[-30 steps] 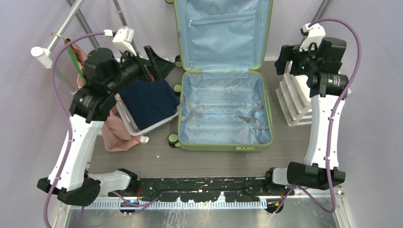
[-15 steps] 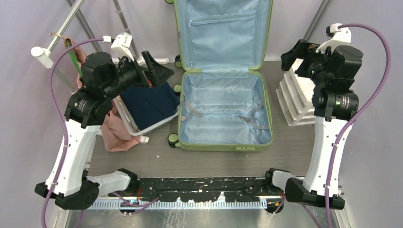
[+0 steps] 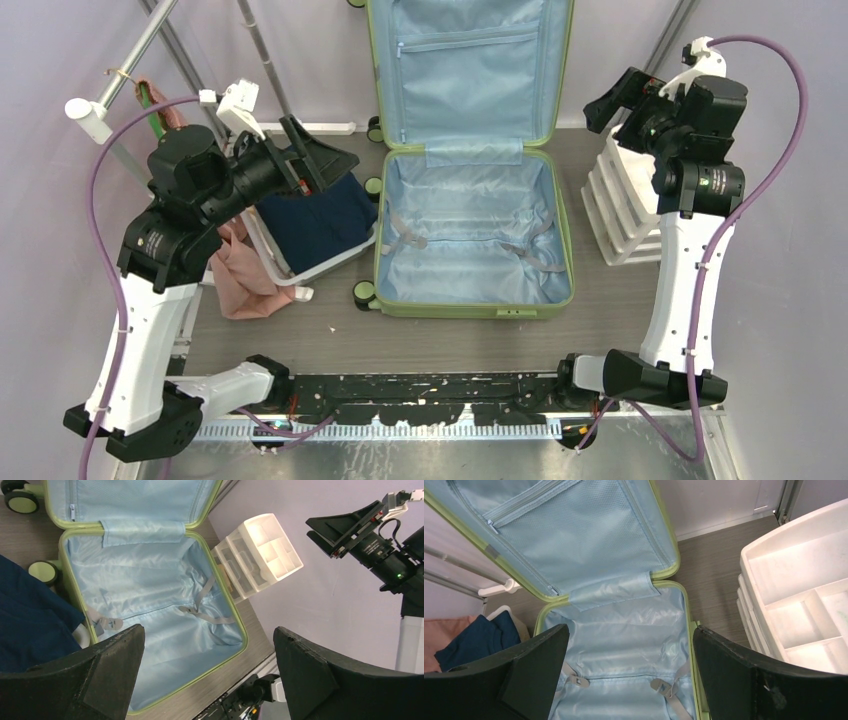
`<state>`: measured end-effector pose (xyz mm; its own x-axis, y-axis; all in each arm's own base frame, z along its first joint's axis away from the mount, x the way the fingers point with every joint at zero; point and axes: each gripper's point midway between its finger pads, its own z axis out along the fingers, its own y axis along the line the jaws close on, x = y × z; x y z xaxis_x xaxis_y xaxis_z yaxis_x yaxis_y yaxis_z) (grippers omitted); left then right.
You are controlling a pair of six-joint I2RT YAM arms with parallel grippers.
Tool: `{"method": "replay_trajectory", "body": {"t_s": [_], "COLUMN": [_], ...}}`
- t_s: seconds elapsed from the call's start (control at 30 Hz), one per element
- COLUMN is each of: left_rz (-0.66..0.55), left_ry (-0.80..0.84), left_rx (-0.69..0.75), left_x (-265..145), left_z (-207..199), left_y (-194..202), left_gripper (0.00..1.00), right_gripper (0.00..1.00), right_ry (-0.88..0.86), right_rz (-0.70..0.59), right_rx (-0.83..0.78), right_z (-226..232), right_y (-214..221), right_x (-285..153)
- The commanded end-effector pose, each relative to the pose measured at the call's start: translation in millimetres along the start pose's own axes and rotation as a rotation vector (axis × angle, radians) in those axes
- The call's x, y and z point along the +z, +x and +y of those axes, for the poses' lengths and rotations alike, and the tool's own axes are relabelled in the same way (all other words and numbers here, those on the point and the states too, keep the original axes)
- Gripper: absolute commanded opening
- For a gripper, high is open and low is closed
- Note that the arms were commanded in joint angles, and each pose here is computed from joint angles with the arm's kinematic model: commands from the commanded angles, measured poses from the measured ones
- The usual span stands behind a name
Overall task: Open, take out, and arrange the luggage
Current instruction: Reset both arms
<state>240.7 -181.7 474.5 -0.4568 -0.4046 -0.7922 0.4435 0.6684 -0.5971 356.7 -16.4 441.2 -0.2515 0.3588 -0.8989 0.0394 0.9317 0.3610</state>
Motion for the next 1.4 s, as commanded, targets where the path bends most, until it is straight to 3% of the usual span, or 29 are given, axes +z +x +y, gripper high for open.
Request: {"method": "replay_trajectory", "body": {"t_s": [0.0, 0.87, 1.1, 1.37], "left_rz": [-0.030, -0.083, -0.084, -0.123], "left_ry": [0.047, 0.117, 0.039, 0.066], "left_rx": [-0.023, 0.021, 0.107, 0.079], "left_x": [-7, 10, 18, 20], "left_z": [-13, -20, -7, -5], "left_y": [-8, -20, -29, -25], "left_gripper": [1.00, 1.00, 1.00, 1.00], "right_gripper": [1.00, 1.00, 1.00, 1.00], "right_ry": [-0.042, 0.025, 0.032, 0.020], "right_rz": [-0.084, -0.095, -0.106, -0.107], "right_rx": [0.000, 0.042, 0.028, 0.021], "right_z": [14, 5, 3, 6], "right_y": [-26, -20, -18, -19], "right_x": [-10, -22, -29, -30]}}
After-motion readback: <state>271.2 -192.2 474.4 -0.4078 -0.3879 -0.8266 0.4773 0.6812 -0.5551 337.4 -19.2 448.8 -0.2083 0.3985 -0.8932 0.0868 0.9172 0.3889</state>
